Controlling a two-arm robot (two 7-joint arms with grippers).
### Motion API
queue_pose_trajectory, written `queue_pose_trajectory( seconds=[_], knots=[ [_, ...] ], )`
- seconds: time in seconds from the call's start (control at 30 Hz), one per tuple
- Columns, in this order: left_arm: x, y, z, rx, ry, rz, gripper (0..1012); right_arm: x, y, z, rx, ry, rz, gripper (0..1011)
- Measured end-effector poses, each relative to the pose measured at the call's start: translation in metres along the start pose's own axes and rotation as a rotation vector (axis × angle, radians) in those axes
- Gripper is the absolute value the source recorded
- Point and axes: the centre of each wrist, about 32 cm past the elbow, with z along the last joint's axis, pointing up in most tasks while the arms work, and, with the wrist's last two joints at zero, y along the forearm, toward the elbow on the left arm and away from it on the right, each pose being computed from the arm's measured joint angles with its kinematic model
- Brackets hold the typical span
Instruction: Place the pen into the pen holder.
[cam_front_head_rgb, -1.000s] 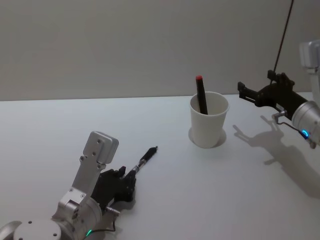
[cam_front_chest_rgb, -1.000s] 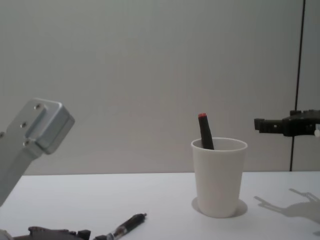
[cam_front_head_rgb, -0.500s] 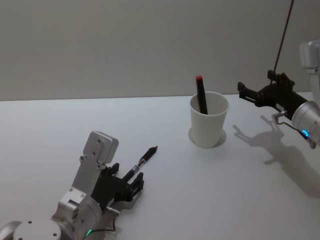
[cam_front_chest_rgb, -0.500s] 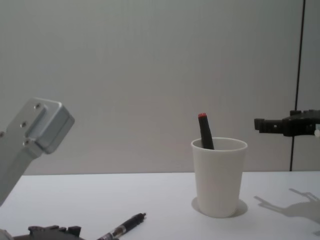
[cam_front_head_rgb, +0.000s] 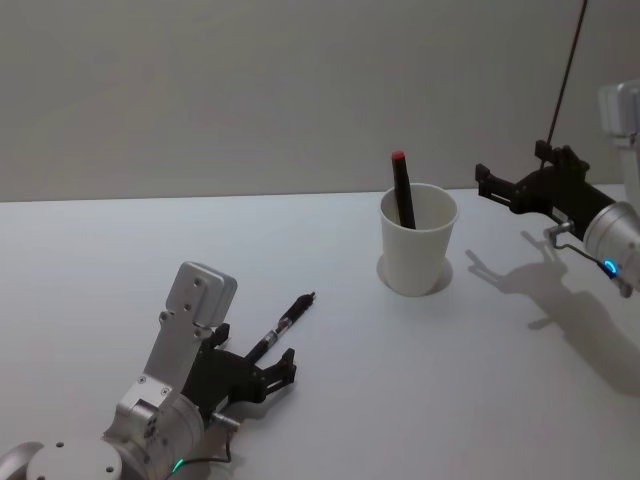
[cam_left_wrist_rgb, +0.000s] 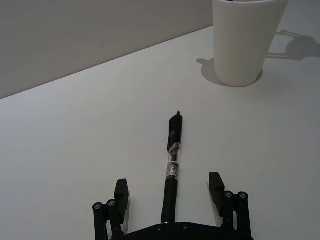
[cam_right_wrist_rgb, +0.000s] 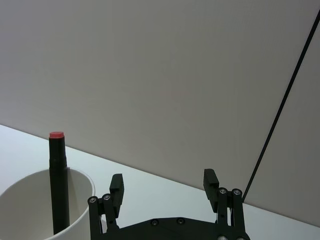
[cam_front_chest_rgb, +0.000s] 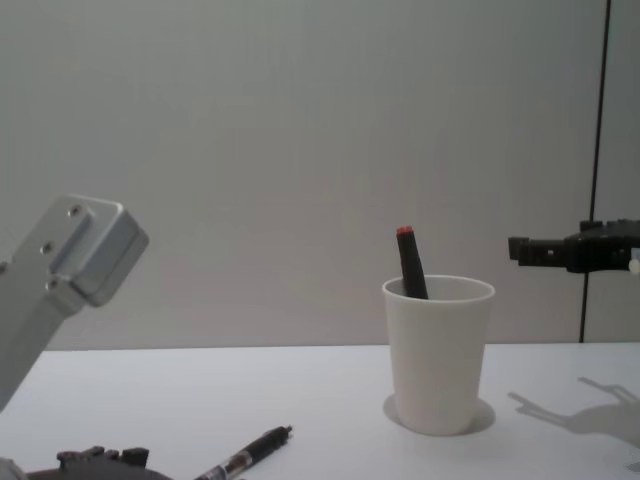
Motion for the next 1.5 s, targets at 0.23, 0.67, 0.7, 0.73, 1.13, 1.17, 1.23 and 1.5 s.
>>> queue_pose_trajectory(
  seconds=[0.23, 0.67, 0.7, 0.73, 1.13, 1.17, 1.23, 1.5],
  knots=[
    [-0.0005, -0.0003, -0.002, -0.002, 0.009, 0.0, 1001, 0.0, 0.0, 0.0, 0.0, 0.0, 0.0, 1002],
    [-0.0022, -0.0017, -0.0059, -0.003, 0.024, -0.002, 1001, 0.0, 0.0, 0.0, 0.0, 0.0, 0.0, 1002],
    [-0.0023, -0.0017, -0.006, -0.003, 0.024, -0.002, 1001, 0.0, 0.0, 0.0, 0.0, 0.0, 0.0, 1002],
    [-0.0024, -0.0018, -0.0062, -0.003, 0.024, -0.002, 1001, 0.0, 0.0, 0.0, 0.0, 0.0, 0.0, 1002],
    [-0.0033, -0.0023, -0.0074, -0.005, 0.025, -0.006, 927, 0.0, 0.0, 0.0, 0.0, 0.0, 0.0, 1002],
    [-0.0033, -0.0023, -0.0074, -0.005, 0.025, -0.006, 905, 0.0, 0.0, 0.0, 0.0, 0.0, 0.0, 1002],
    [-0.0034, -0.0023, -0.0076, -0.005, 0.025, -0.007, 852, 0.0, 0.0, 0.0, 0.0, 0.0, 0.0, 1001],
    [-0.0036, -0.0024, -0.008, -0.006, 0.026, -0.007, 612, 0.0001, 0.0, 0.0, 0.0, 0.0, 0.0, 1002]
  ],
)
